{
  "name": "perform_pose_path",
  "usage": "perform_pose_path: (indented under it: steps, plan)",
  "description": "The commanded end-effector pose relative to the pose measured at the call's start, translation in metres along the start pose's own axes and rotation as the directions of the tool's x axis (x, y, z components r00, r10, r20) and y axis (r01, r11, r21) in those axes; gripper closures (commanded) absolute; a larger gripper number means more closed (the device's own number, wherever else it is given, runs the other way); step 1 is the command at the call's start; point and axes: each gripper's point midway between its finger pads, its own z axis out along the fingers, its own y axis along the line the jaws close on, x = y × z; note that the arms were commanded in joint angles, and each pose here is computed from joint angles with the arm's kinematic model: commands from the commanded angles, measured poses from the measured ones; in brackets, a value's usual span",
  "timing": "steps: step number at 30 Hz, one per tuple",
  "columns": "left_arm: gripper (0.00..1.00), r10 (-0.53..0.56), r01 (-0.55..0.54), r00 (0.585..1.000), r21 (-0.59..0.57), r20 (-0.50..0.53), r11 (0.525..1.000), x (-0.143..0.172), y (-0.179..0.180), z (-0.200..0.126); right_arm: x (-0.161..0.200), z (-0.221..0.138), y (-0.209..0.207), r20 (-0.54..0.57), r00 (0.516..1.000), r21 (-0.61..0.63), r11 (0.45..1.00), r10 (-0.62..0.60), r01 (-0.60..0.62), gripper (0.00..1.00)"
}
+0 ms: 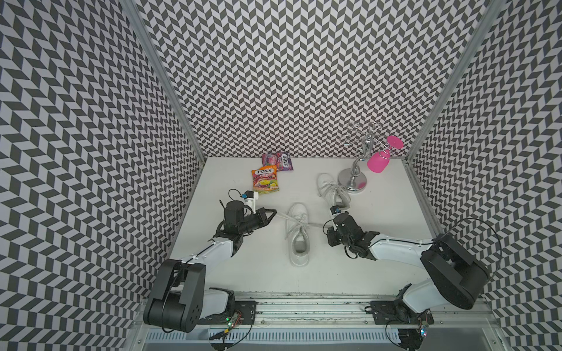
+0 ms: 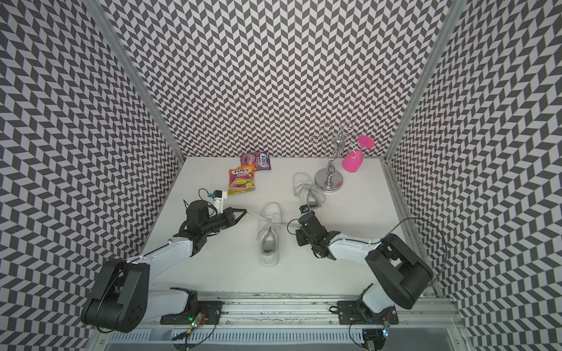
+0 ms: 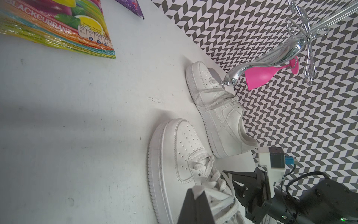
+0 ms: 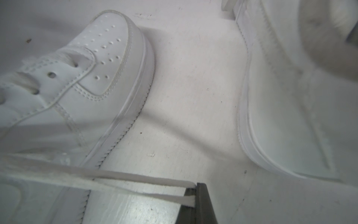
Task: Tie the shoes
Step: Tie the shoelace on the shoe, then reset both arms
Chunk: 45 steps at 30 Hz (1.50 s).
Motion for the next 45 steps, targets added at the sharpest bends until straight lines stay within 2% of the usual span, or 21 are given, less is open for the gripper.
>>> perform_pose_path:
  steps: [1,11,14,15,16,19,21,22,25,28,31,34,36,39,42,45]
  plan:
    - [1.0,0.019,-0.018,0.999,-0.031,0.041,0.999,-0.01,0.009,-0.005,0.006,-0.004,-0.027,-0.011,1.0,0.127,0.992,0.019,-0.017,1.0]
    - [1.0,0.015,-0.015,0.999,-0.021,0.033,1.0,-0.009,0.011,-0.004,0.002,-0.006,-0.028,0.0,1.0,0.133,0.991,0.017,-0.017,1.0]
    - [1.0,0.022,-0.023,0.999,0.011,0.031,1.0,-0.01,0.004,-0.005,-0.011,-0.014,-0.005,0.046,0.999,0.0,1.0,-0.029,0.029,1.0]
    - [0.99,0.03,-0.031,0.999,0.03,0.03,0.999,-0.011,-0.001,-0.006,-0.017,-0.02,0.008,0.073,0.996,-0.077,0.995,-0.055,0.061,0.93]
    - [0.91,0.038,-0.04,0.999,0.049,0.034,0.998,-0.012,-0.007,-0.007,-0.023,-0.028,0.019,0.1,0.992,-0.14,0.987,-0.071,0.084,0.81]
    - [0.63,0.072,-0.078,0.996,0.093,0.06,0.993,-0.017,-0.022,-0.015,-0.033,-0.055,0.048,0.172,0.98,-0.309,0.939,-0.102,0.152,0.34]
    - [0.45,0.092,-0.101,0.992,0.104,0.092,0.989,-0.023,-0.031,-0.023,-0.039,-0.073,0.061,0.212,0.971,-0.381,0.906,-0.11,0.186,0.2]
    - [0.39,0.101,-0.113,0.989,0.104,0.11,0.988,-0.027,-0.034,-0.028,-0.045,-0.082,0.061,0.232,0.968,-0.386,0.905,-0.094,0.181,0.15]
    - [0.32,0.128,-0.146,0.976,0.092,0.178,0.985,-0.048,-0.043,-0.048,-0.078,-0.115,0.05,0.314,0.949,-0.379,0.916,-0.005,0.131,0.08]
    - [0.29,0.156,-0.182,0.955,0.083,0.251,0.98,-0.076,-0.056,-0.07,-0.133,-0.168,0.025,0.462,0.882,-0.329,0.941,0.088,0.079,0.05]
    - [0.26,0.173,-0.204,0.935,0.071,0.31,0.976,-0.1,-0.069,-0.087,-0.177,-0.226,-0.014,0.629,0.761,-0.213,0.977,0.158,-0.027,0.0]
    - [0.23,0.19,-0.225,0.902,0.046,0.387,0.973,-0.119,-0.075,-0.105,-0.195,-0.272,-0.053,0.752,0.635,-0.104,0.983,0.175,-0.148,0.01]
    - [0.2,0.207,-0.236,0.872,0.012,0.443,0.972,-0.129,-0.073,-0.118,-0.198,-0.29,-0.074,0.803,0.576,-0.038,0.977,0.155,-0.209,0.0]
    - [0.13,0.243,-0.235,0.813,-0.083,0.53,0.968,-0.144,-0.064,-0.141,-0.192,-0.301,-0.103,0.849,0.518,0.061,0.955,0.104,-0.292,0.0]
    - [0.02,0.29,-0.207,0.729,-0.205,0.62,0.957,-0.153,-0.046,-0.165,-0.175,-0.289,-0.136,0.862,0.499,0.138,0.906,0.089,-0.4,0.0]
    - [0.0,0.297,-0.135,0.672,-0.283,0.678,0.95,-0.151,-0.018,-0.176,-0.151,-0.262,-0.165,0.863,0.493,0.164,0.864,0.108,-0.477,0.01]
